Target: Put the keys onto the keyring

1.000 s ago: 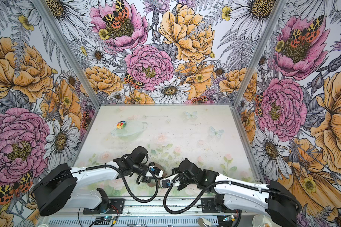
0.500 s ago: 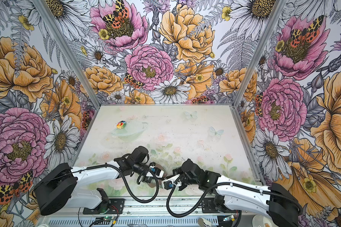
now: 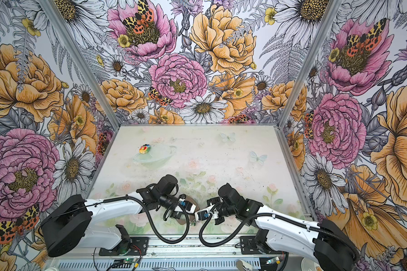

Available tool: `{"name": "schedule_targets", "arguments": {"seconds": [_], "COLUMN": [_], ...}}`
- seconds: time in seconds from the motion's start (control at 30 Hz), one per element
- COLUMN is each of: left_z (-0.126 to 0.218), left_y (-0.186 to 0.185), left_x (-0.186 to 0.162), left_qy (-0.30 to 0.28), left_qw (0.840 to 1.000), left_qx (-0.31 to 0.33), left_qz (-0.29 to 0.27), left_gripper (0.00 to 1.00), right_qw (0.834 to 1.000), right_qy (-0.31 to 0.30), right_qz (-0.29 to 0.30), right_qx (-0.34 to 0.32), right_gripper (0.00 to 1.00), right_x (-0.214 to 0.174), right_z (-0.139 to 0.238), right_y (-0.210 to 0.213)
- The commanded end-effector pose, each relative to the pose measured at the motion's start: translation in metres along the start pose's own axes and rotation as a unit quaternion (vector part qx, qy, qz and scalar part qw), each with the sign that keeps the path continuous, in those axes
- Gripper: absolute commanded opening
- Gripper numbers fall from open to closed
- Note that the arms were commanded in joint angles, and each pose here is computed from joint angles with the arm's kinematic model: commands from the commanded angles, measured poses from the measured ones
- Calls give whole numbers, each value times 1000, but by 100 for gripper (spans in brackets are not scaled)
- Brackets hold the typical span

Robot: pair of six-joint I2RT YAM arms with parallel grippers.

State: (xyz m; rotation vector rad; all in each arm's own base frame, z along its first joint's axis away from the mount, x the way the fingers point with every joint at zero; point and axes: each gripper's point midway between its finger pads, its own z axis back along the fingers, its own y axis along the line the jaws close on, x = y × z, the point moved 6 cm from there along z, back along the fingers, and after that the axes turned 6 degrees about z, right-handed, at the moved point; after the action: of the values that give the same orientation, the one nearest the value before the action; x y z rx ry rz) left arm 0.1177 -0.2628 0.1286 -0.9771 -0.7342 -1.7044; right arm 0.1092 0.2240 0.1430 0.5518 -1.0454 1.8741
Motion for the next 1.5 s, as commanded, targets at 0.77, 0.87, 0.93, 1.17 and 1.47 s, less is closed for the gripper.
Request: {"name": "schedule_targets", "arguments": {"seconds": [0.77,0.87,0.93,1.17,1.47], "left_z": [-4,-3,-2,12,30], "left_y": [-18,-17,-16,-3,12], "left_x": [2,1,1,5,8], "left_qy": [0,-1,-1,-44,-64], "left_qw": [999,999,999,996,985], "left_qx": [-17,-12,-8,69,160], "left_qz": [-40,-38,-40,-35,-16], "left_gripper": [0,0,0,0,0], "right_qw": [997,998,998,995,985], "right_qy": [-51,-47,-34,-28,-44], "right_qz": [26,27,25,5,-22], "right_qx": [-56,-41,-40,-93,-167], "right_gripper": [0,0,0,0,0], "right_x": [25,25,21,27,29], "right_z": [20,15,13,18,30], "right_y": [-59,-55,-54,-59,-66]}}
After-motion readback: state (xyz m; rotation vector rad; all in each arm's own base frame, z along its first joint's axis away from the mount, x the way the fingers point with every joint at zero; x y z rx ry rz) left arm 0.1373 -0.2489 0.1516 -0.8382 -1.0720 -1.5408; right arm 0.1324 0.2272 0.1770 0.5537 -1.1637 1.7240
